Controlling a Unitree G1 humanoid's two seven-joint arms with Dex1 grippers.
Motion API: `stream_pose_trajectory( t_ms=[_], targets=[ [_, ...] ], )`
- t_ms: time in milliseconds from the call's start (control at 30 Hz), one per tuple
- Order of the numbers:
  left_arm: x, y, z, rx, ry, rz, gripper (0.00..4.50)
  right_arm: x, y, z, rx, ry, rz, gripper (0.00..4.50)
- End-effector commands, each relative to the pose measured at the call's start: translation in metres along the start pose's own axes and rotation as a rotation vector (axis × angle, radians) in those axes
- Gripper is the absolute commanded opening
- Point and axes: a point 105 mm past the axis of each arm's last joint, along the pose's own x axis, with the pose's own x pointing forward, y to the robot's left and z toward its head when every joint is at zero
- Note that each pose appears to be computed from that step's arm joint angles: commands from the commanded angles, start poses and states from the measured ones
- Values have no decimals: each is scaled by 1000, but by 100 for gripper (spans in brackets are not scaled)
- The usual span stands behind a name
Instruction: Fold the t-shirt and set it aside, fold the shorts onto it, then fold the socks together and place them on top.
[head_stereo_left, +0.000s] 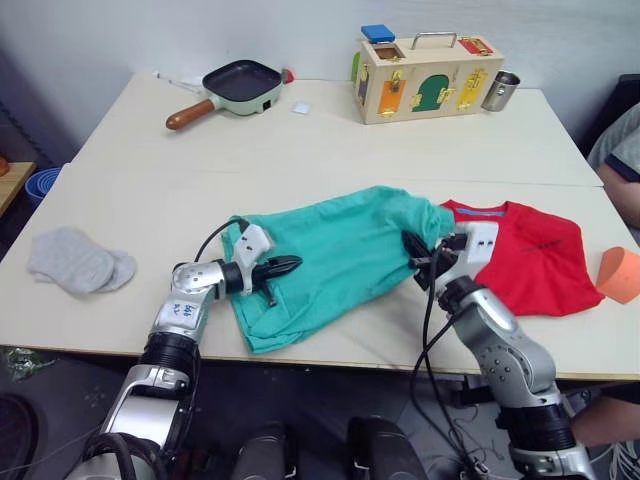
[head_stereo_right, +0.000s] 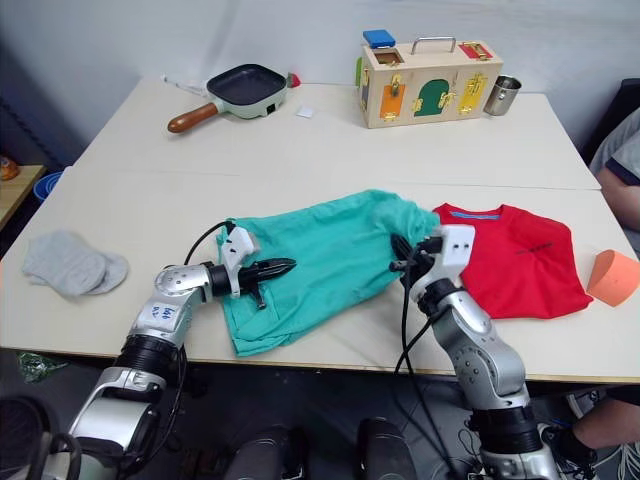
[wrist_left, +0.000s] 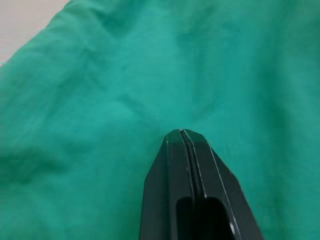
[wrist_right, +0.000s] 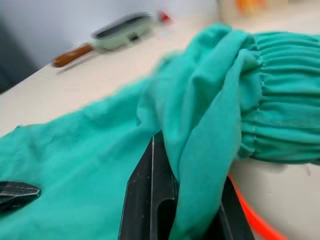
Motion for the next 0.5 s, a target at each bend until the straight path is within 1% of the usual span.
stream_pose_trajectory(
  t_ms=[33, 100, 233, 367, 433, 500],
  targets=[
    [-11, 1, 5, -43, -8, 34, 0, 6, 43, 11, -149, -58, 227, 2],
    [-14, -1, 3, -56, 2, 38, 0, 8, 61, 9, -195, -69, 327, 2],
    [-18, -2, -2, -77, 16, 65, 0, 9, 92, -9, -295, -51, 515, 2],
    [-24, -2, -4, -96, 16, 86, 0, 17, 105, -13, -361, -68, 618, 2],
    [-27, -3, -6, -103, 23, 90, 0, 21, 108, -9, -410, -103, 663, 2],
    [-30, -3, -9, -115, 31, 98, 0, 21, 116, -9, -471, -126, 745, 2]
  ],
)
